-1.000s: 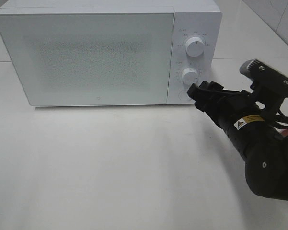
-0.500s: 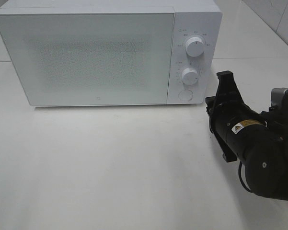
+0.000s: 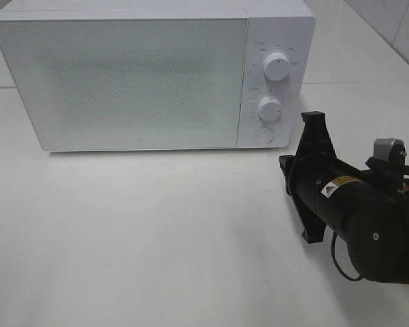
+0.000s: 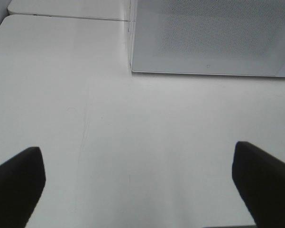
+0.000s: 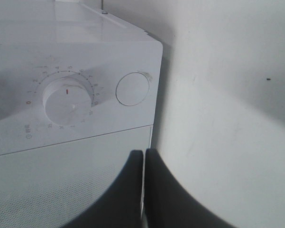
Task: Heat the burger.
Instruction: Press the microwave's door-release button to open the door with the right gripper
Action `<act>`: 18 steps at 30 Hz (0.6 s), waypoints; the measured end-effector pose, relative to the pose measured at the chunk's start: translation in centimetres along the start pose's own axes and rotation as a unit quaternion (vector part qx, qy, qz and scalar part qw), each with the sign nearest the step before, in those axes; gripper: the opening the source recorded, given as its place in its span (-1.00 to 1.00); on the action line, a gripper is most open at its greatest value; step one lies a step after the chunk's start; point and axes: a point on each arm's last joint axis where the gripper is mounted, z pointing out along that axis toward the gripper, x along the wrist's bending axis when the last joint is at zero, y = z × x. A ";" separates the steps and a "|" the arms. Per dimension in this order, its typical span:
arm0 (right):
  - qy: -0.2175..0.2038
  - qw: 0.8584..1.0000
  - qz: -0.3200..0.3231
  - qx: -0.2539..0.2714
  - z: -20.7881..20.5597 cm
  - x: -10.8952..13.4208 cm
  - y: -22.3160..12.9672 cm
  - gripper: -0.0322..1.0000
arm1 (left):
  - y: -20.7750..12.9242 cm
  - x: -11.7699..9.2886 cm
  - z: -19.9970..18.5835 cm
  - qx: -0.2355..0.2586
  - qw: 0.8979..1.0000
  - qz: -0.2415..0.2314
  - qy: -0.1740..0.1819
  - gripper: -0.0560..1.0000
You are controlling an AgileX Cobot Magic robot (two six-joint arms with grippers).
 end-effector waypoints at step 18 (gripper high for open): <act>0.004 1.000 0.023 -0.021 4.2 0.5 -0.5 -0.90 | 0.0 0.0 0.0 0.000 1.000 0.000 0.000 0.99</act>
